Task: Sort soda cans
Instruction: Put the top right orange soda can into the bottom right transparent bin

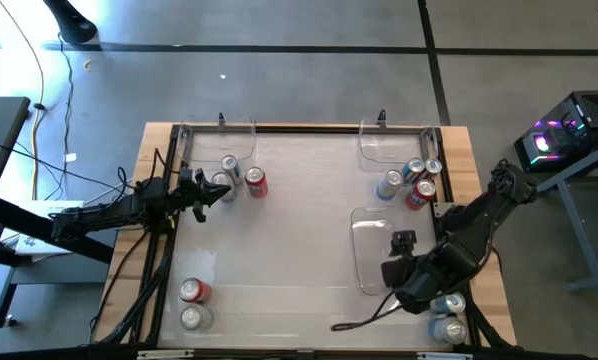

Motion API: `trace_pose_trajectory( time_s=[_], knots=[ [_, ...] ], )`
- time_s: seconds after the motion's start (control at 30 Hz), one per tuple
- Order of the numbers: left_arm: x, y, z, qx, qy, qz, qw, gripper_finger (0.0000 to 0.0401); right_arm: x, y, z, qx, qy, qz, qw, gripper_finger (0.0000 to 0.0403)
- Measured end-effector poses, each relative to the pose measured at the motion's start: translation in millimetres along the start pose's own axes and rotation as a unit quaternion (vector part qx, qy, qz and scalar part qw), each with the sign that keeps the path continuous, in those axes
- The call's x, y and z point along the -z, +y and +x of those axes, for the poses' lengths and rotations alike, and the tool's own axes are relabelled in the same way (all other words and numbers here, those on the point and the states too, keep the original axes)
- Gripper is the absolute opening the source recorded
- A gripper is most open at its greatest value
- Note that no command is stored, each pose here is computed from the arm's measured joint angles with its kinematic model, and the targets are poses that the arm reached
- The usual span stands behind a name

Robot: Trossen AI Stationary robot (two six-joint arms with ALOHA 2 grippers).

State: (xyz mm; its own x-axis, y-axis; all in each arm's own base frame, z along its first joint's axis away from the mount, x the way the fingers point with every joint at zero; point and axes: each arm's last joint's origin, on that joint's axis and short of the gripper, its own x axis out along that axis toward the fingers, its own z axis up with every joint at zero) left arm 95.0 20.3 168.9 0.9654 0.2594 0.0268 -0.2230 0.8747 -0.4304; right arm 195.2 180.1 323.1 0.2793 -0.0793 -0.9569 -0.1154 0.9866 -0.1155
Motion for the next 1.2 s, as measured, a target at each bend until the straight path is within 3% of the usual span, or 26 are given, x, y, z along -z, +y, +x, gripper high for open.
trace_pose_trajectory(
  time_s=[0.13, 0.43, 0.6, 0.77, 0.97, 1.2],
  knots=[
    [0, 0, 0, 0.000, 0.000, 0.000, 1.000, 0.0001, 9, -21, -7, 0.092, 0.031, 0.067, 0.993, 0.0376],
    [0, 0, 0, 0.001, 0.000, 0.000, 1.000, 0.0001, 34, -101, -10, 0.106, 0.012, 0.221, 0.969, 0.0375],
    [0, 0, 0, 0.000, 0.000, 0.000, 1.000, 0.0001, 65, -139, 4, 0.111, 0.054, 0.306, 0.944, 0.0375],
    [0, 0, 0, 0.000, 0.000, 0.000, 1.000, 0.0001, 89, -164, 26, 0.132, 0.103, 0.400, 0.901, 0.0375],
    [0, 0, 0, 0.000, 0.000, 0.001, 1.000, 0.0001, 102, -187, 40, 0.157, 0.145, 0.452, 0.866, 0.0375],
    [0, 0, 0, 0.000, 0.000, 0.001, 1.000, 0.0001, 114, -209, 50, 0.157, 0.179, 0.466, 0.852, 0.0375]
  ],
)
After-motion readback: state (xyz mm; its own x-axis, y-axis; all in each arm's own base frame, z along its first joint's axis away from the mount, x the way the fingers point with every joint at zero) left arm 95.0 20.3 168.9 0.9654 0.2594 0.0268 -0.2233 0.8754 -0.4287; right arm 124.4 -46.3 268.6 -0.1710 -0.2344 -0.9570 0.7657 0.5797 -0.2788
